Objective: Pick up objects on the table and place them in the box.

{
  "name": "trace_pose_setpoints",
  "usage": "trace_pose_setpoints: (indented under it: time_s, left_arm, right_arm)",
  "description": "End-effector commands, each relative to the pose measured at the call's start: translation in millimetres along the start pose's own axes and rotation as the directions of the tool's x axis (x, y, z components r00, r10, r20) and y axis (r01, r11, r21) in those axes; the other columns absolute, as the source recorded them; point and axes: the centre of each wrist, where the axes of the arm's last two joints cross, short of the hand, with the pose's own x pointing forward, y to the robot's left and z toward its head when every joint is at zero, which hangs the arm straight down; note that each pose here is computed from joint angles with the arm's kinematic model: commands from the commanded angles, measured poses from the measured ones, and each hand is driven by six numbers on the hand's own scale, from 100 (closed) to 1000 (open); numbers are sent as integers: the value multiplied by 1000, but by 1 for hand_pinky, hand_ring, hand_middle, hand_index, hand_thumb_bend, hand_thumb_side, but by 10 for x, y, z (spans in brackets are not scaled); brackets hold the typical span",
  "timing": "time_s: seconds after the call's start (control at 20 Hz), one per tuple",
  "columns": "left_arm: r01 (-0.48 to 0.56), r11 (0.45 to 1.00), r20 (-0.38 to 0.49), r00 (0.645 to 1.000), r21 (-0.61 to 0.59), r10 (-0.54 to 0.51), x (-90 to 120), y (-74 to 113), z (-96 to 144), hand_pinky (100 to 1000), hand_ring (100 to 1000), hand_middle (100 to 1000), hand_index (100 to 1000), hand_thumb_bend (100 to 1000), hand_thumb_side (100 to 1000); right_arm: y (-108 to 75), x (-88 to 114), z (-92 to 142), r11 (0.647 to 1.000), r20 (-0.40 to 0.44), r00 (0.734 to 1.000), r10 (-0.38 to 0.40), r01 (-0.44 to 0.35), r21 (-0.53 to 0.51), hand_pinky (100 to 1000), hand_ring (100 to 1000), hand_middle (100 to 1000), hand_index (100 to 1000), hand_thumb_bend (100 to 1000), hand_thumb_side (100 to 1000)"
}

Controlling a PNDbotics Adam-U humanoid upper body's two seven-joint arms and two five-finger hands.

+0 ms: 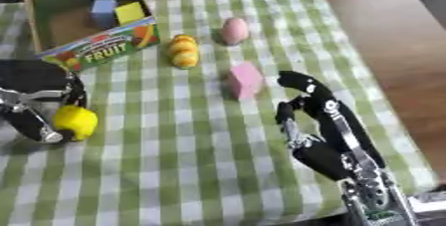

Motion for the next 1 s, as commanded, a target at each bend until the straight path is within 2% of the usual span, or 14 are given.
trace_pose_setpoints:
  time_s: [0.05,0.25,0.45,0.7,1.0]
  left_arm:
    - [12,997,-28,1000,76,-10,-59,166,176,623,473,436,614,293,316]
    - [10,975,-97,995,222,12,-122,444,429,636,481,442,625,297,302]
    - [15,941,-203,978,337,57,-287,660,508,651,496,456,641,324,291]
    - [-13,920,-322,934,393,151,-622,709,276,652,513,474,661,299,276]
    - [-58,873,-460,832,485,310,-1024,598,-32,642,543,503,691,233,247]
  right_arm:
    - [-40,52,-20,1000,23,1000,16,-16,-1,694,526,882,832,100,466]
    - [-42,47,-11,1000,19,1000,16,-16,-1,694,526,883,832,100,465]
    - [-36,43,-5,1000,16,1000,13,-13,1,694,525,883,832,100,466]
    - [-28,39,7,1000,12,1000,9,-9,2,694,525,883,832,100,463]
    - [-6,52,-13,1000,22,1000,-3,3,8,694,525,884,832,100,468]
